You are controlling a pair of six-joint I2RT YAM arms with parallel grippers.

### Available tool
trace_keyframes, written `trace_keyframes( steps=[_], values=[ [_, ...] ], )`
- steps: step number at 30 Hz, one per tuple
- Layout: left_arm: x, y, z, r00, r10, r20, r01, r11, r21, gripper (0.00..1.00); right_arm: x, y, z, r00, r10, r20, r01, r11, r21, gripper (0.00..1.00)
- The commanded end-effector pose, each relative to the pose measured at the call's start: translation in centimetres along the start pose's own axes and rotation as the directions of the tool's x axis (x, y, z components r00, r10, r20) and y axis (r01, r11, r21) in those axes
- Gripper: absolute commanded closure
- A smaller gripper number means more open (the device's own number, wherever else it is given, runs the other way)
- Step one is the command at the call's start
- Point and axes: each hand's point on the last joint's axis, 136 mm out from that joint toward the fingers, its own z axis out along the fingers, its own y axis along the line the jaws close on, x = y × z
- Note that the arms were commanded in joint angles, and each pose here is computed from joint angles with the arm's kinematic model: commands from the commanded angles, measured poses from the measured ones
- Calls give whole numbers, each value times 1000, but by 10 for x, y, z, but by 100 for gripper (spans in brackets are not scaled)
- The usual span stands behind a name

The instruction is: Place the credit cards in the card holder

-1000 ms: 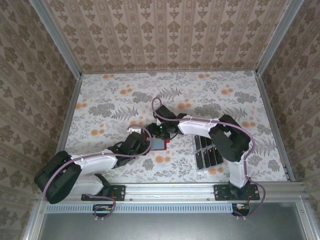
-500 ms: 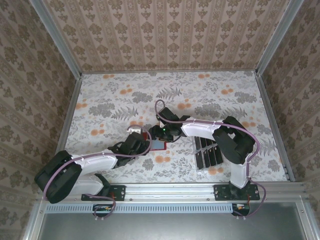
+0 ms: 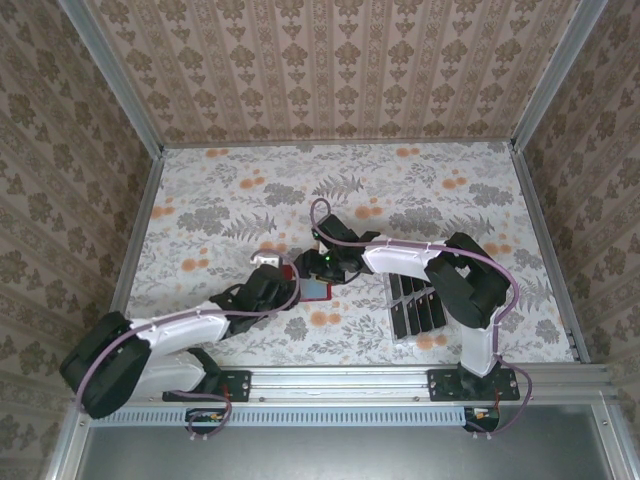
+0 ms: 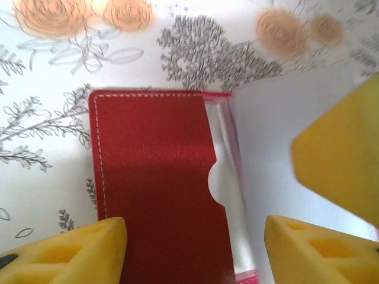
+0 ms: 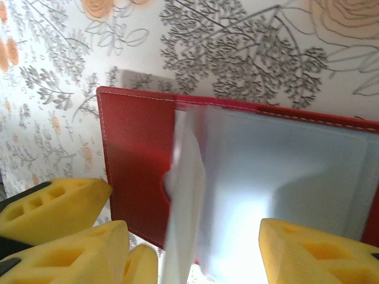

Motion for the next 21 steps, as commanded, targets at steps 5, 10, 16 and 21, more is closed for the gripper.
trace_keyframes(
  steps=[5, 10, 16, 21],
  values=[
    [-15, 20, -34, 991, -104, 86, 108, 993, -39, 27, -6, 35, 12, 1000, -21, -17, 20, 998, -54, 38],
    [-17, 27, -42, 983, -152, 105, 156, 987, -36, 21, -6, 43, 32, 999, -22, -40, 21, 999, -44, 38],
    [-14, 30, -41, 984, -157, 88, 162, 986, -47, 16, -3, 36, 59, 998, 1, -65, -2, 1000, -13, 38],
    [-14, 29, -41, 984, -157, 83, 160, 986, -38, 8, 1, 26, 67, 997, 21, -73, -20, 1000, 15, 38]
  ],
)
